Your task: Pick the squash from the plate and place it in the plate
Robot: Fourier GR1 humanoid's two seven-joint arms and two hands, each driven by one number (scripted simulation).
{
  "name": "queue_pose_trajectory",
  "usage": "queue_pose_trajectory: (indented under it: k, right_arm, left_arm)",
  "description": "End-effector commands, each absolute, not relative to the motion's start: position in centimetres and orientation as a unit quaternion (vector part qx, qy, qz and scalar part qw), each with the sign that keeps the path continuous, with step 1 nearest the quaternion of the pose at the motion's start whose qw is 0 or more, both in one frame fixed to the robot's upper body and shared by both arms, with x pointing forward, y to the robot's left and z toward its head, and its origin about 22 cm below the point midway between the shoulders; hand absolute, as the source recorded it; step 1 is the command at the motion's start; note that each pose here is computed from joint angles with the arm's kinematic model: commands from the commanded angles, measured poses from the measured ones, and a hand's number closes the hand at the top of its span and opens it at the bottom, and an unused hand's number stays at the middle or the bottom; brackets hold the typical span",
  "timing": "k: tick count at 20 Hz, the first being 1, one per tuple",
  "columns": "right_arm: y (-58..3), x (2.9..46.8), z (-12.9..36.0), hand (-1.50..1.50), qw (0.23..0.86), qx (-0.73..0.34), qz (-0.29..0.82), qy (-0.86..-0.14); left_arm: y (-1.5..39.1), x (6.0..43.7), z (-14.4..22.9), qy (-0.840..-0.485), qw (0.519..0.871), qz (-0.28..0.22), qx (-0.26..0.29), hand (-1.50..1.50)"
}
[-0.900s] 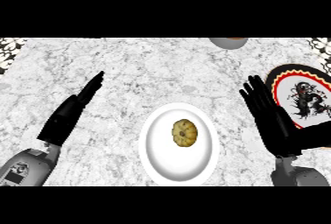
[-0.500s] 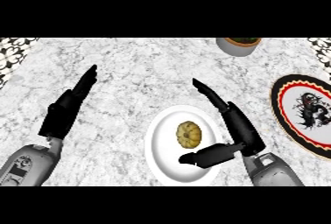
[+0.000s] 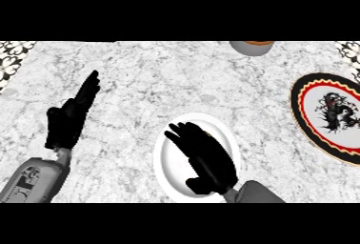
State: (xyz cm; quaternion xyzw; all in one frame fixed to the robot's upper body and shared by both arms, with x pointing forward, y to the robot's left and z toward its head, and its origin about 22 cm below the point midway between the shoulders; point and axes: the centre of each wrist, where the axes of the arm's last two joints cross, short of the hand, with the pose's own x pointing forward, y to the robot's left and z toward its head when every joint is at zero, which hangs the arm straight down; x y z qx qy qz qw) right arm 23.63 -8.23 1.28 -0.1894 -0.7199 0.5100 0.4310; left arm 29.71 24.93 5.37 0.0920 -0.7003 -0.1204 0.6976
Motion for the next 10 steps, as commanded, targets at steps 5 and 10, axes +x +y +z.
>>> queue_pose_trajectory:
  k: [5,10]
  right_arm:
    - [-1.5,19.1,2.5,-1.50,0.284,-0.298,0.536,-0.737]
    - [0.8,17.5,6.7,-1.50,0.297,-0.384,0.584,-0.650]
  left_arm:
    - [25.7,29.5,4.1,-0.692,0.708,-0.104,0.095,0.00]
    - [25.4,28.8,2.9,-0.690,0.711,-0.090,0.103,0.00]
